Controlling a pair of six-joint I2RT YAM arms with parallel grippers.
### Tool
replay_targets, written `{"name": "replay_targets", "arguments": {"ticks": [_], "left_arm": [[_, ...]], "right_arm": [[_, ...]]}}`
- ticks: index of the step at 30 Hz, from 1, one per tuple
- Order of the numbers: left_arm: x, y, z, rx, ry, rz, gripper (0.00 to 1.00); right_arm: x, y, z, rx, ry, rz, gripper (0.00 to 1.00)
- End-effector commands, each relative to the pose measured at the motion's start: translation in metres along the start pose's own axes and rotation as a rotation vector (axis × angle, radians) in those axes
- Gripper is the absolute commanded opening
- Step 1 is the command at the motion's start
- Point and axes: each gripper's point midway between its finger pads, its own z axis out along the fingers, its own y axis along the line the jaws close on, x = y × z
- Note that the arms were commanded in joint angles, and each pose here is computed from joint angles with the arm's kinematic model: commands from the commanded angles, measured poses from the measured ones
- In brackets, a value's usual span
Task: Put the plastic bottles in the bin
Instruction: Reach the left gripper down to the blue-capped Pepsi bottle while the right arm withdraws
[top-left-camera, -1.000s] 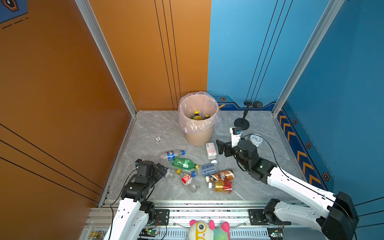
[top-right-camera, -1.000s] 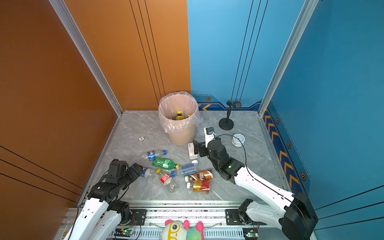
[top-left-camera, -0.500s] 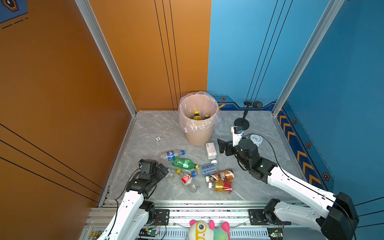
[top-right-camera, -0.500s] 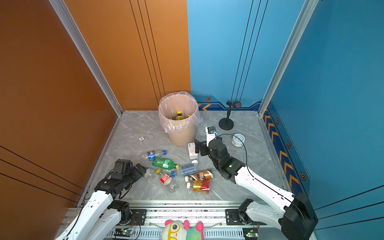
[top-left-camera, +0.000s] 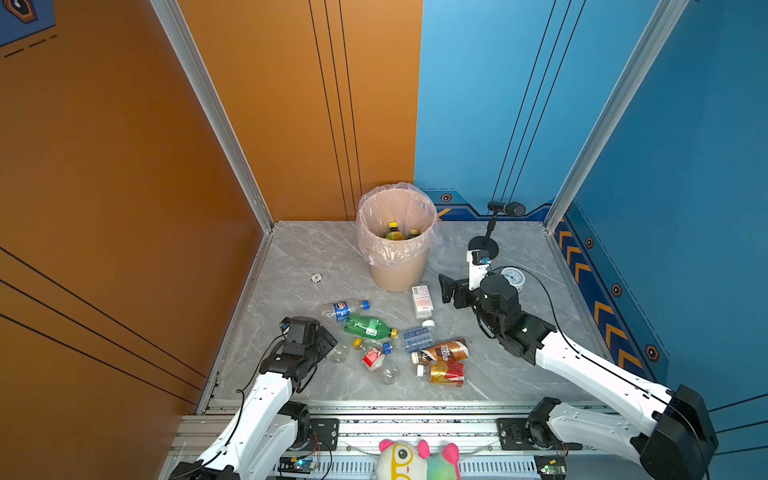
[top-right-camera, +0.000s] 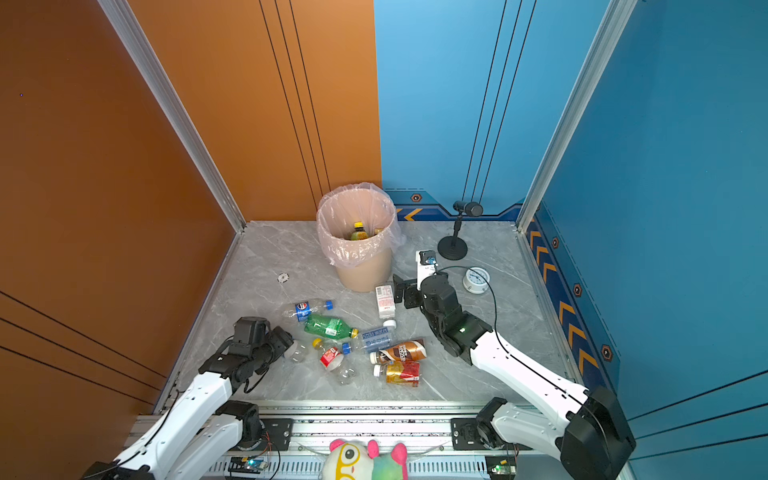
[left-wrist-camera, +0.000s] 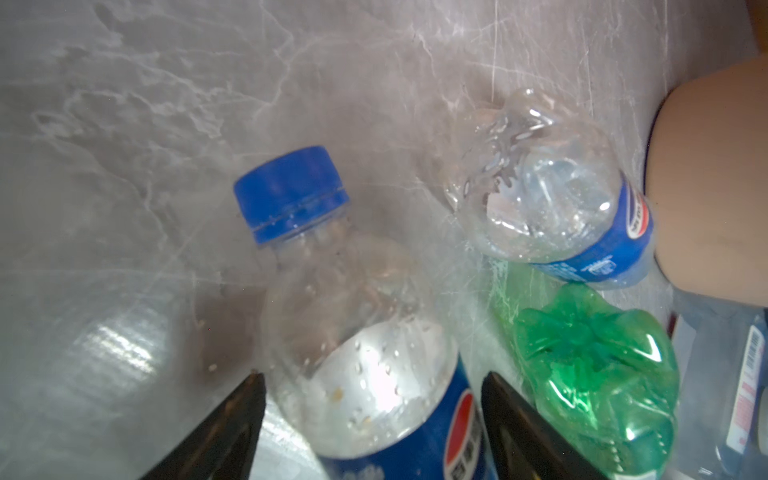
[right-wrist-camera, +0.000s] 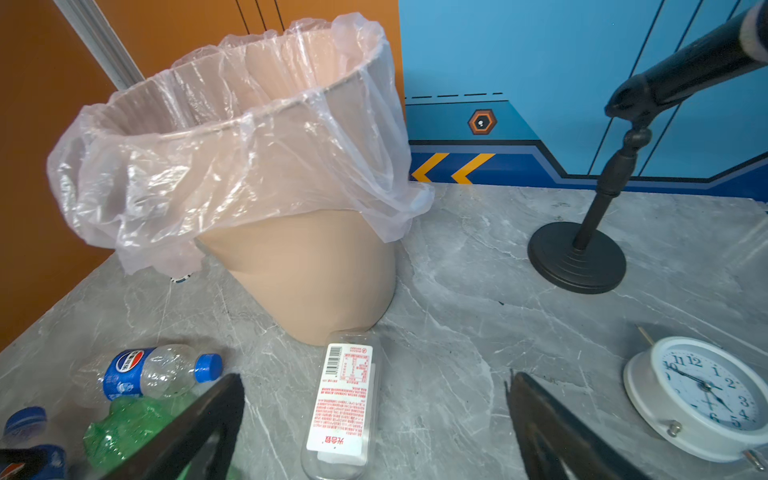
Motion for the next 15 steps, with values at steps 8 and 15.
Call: {"name": "replay_targets", "arguments": {"ticks": [8, 15], "left_arm": [[-0.006, 0.001, -0.005, 0.029, -0.046, -0.043, 0.65], [-0.015, 0.008, -0.032, 0.039, -0.105, -0.047, 0.63]], "right_arm": [[0.000, -0.001, 0.004, -0.003, -0.010, 0.034, 1.00], [0.002, -0.005, 0.002, 0.004, -0.014, 0.050, 1.00]]}}
